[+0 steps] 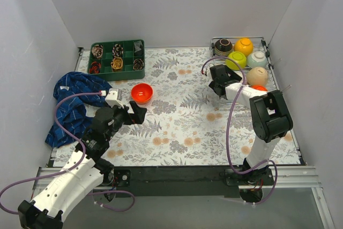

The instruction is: Unload the bowls from the dish rack

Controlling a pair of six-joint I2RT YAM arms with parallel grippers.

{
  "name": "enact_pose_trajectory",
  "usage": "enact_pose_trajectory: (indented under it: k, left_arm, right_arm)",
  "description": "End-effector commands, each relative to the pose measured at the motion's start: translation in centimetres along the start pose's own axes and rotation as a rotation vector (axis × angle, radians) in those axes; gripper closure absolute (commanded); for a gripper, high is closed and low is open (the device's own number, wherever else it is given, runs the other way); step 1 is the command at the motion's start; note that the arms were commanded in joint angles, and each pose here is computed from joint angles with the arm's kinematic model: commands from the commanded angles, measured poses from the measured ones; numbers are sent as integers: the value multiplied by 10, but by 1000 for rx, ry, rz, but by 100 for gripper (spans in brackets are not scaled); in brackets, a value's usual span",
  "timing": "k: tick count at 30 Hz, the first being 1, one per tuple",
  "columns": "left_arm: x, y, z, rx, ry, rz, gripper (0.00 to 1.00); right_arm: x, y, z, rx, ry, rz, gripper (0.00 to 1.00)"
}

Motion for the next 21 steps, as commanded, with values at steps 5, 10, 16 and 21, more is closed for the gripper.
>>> enact_pose_trajectory:
  k: [5,10,16,21]
  left_arm:
    - [0,6,-6,-50,-5,6,2]
    - [-1,6,-6,-46,-8,7,2]
    - [-2,7,-6,-48,-14,6,2]
    - [-2,6,-6,-44,-15,7,2]
  right_arm:
    - [41,-15,5,35,200,-40,30]
    - [23,-6,-14,-14,147,-17,45]
    - [3,1,-30,-47,99,31,57]
    - [-4,5,-38,-65,105,89,71]
Point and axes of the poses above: each gripper's point midway between its finger pads, its own z axis out along the fingers, its own x axis along the line the jaws close on, y = z × x, the point moved 9 cm from there along -z, back along the fingers, and after that the axes turned 5 degrees about -z, right-handed, at the moved point
